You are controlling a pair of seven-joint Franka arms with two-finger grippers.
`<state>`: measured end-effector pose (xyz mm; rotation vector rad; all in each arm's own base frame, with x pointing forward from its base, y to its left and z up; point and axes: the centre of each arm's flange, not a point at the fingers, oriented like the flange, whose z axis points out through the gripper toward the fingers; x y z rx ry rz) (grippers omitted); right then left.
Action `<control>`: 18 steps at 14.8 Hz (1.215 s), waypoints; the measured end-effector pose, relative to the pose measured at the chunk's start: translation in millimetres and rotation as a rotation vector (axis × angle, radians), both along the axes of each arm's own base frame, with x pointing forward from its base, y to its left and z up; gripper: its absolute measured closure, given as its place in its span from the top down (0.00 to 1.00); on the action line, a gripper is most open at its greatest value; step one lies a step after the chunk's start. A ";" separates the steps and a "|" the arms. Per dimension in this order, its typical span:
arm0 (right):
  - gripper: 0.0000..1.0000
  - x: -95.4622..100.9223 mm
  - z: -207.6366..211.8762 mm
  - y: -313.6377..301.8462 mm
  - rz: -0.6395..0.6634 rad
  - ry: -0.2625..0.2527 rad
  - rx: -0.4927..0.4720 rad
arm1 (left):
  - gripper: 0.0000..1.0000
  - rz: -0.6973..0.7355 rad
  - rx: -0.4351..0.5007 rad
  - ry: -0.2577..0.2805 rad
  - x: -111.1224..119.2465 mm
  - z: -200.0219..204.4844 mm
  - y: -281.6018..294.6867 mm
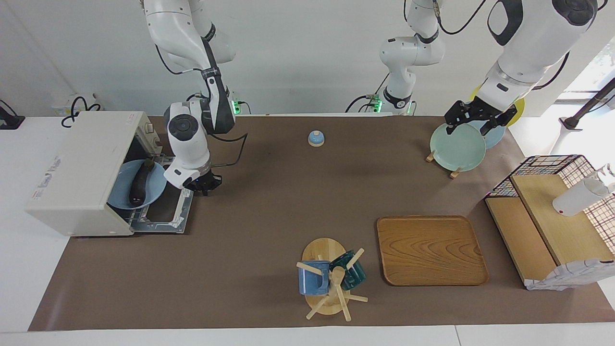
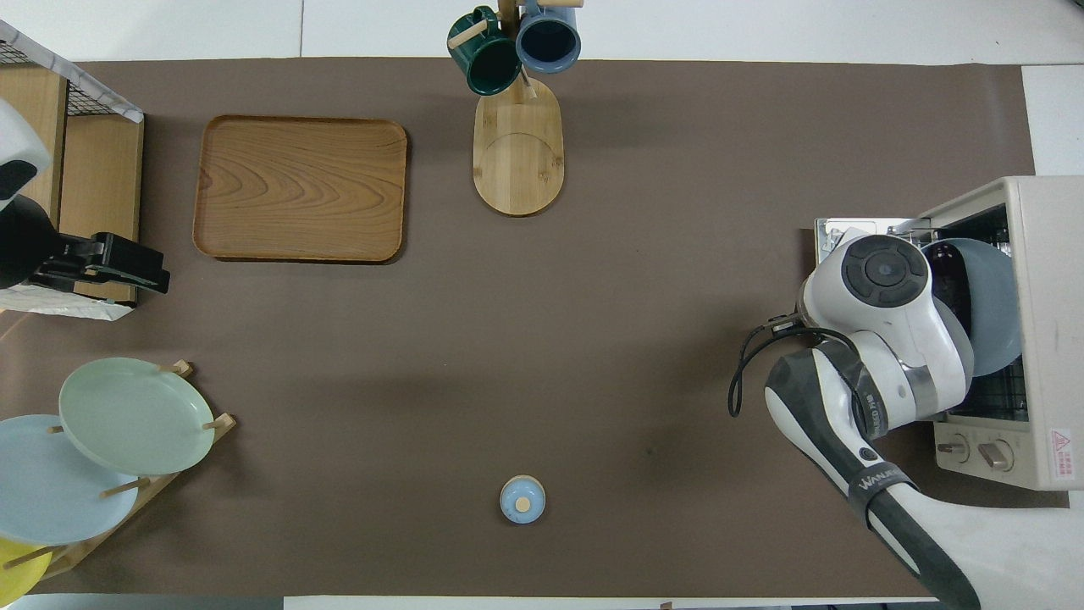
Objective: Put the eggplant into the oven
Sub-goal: 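Push the oven door shut with the right gripper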
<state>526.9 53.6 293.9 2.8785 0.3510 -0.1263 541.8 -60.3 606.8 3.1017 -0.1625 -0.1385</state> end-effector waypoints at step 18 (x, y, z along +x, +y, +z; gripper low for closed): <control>0.01 30.3 166.7 -113.9 0.204 0.120 -0.058 | 1.00 0.000 0.000 0.000 0.0 0.0 0.0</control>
